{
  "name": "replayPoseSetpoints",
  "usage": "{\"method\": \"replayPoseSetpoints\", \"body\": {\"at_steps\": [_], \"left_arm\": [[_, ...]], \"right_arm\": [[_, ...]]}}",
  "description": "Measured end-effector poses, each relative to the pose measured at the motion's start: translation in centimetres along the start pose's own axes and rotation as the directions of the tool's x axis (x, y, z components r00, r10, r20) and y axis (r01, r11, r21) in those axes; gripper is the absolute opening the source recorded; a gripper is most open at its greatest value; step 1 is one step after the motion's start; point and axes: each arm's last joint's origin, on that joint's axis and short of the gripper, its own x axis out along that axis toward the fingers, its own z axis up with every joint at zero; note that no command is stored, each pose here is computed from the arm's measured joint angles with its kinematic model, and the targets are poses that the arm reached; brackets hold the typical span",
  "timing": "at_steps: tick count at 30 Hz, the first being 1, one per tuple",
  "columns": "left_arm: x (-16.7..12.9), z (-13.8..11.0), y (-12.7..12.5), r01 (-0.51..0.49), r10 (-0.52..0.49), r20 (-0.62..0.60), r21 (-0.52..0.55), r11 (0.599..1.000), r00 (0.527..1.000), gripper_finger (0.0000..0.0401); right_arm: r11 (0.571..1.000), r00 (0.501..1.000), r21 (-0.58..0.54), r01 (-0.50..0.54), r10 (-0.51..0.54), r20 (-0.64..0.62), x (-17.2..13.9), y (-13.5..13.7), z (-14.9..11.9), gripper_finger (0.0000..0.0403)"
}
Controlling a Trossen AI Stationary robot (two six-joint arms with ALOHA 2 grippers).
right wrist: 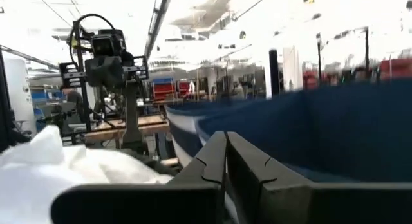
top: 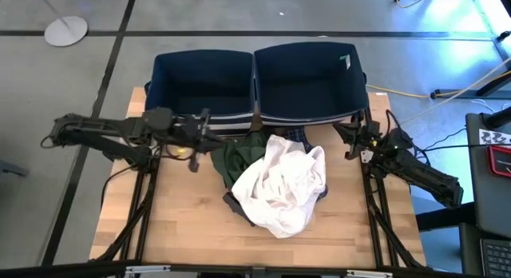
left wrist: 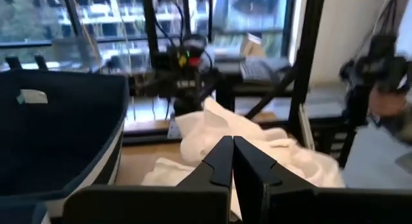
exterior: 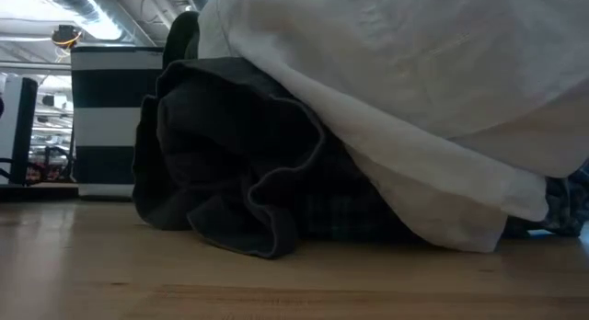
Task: Sort clothes
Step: Put the white polo shirt into the left blue laundry basket
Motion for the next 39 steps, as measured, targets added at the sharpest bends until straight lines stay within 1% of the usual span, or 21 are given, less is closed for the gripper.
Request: {"method": "replayPoseSetpoints", "body": {"at_steps": [3,6,9,10,12,15,19,21,24,28,32,35,39], "left_arm": [[2.1,1.3,-0.9,0.039,-0.037,-0.035,0.043,0.998,0.999,0.0000],[3.9,2.2,-1.8,0.072,-0.071,-0.016,0.109,0.991,0.997,0.0000],[5.6,2.0,-2.6,0.089,-0.091,0.003,0.201,0.975,0.996,0.0002],[6.2,1.9,-2.7,0.090,-0.095,0.015,0.217,0.972,0.995,0.0002],[7.0,1.6,-3.1,0.096,-0.104,0.027,0.215,0.972,0.994,0.0003],[8.2,1.5,-3.3,0.079,-0.103,0.092,0.233,0.969,0.990,0.0003],[8.9,1.4,-3.3,0.069,-0.096,0.116,0.217,0.974,0.989,0.0011],[8.9,1.7,-3.3,0.065,-0.095,0.127,0.221,0.973,0.987,0.0032],[8.9,2.2,-3.5,0.055,-0.088,0.140,0.224,0.973,0.986,0.0084],[8.8,2.8,-3.8,-0.026,-0.012,0.146,0.254,0.967,0.989,0.0168],[8.6,3.1,-3.9,-0.108,0.073,0.149,0.244,0.964,0.986,0.0240],[8.6,3.2,-4.2,-0.122,0.090,0.147,0.227,0.966,0.985,0.0277],[8.8,2.7,-4.9,-0.091,0.070,0.112,0.194,0.977,0.991,0.0302]], "right_arm": [[0.999,0.997,-0.044,-0.006,0.009,0.072,0.0,0.1,0.9,0.0019],[0.998,0.992,-0.057,-0.001,0.009,0.130,-0.1,0.2,1.4,0.0019],[0.998,0.985,-0.065,-0.004,0.015,0.169,-0.1,0.2,1.8,0.0019],[0.998,0.984,-0.067,-0.005,0.016,0.179,-0.2,0.2,1.9,0.0019],[0.997,0.979,-0.072,-0.007,0.021,0.204,-0.2,0.3,2.1,0.0019],[0.996,0.972,-0.093,-0.003,0.025,0.234,-0.3,0.3,2.5,0.0019],[0.994,0.972,-0.110,0.002,0.024,0.234,-0.3,0.3,2.5,0.0019],[0.994,0.972,-0.110,0.003,0.023,0.234,-0.3,0.3,2.5,0.0019],[0.994,0.972,-0.110,0.003,0.023,0.234,-0.3,0.3,2.5,0.0019],[0.994,0.973,-0.109,0.003,0.023,0.230,-0.3,0.3,2.4,0.0019],[0.994,0.973,-0.110,0.003,0.022,0.231,-0.3,0.3,2.4,0.0019],[0.994,0.972,-0.108,0.019,0.007,0.234,-0.3,0.3,2.5,0.0019],[0.993,0.965,-0.100,0.065,-0.036,0.262,-0.3,0.2,2.7,0.0019]]}}
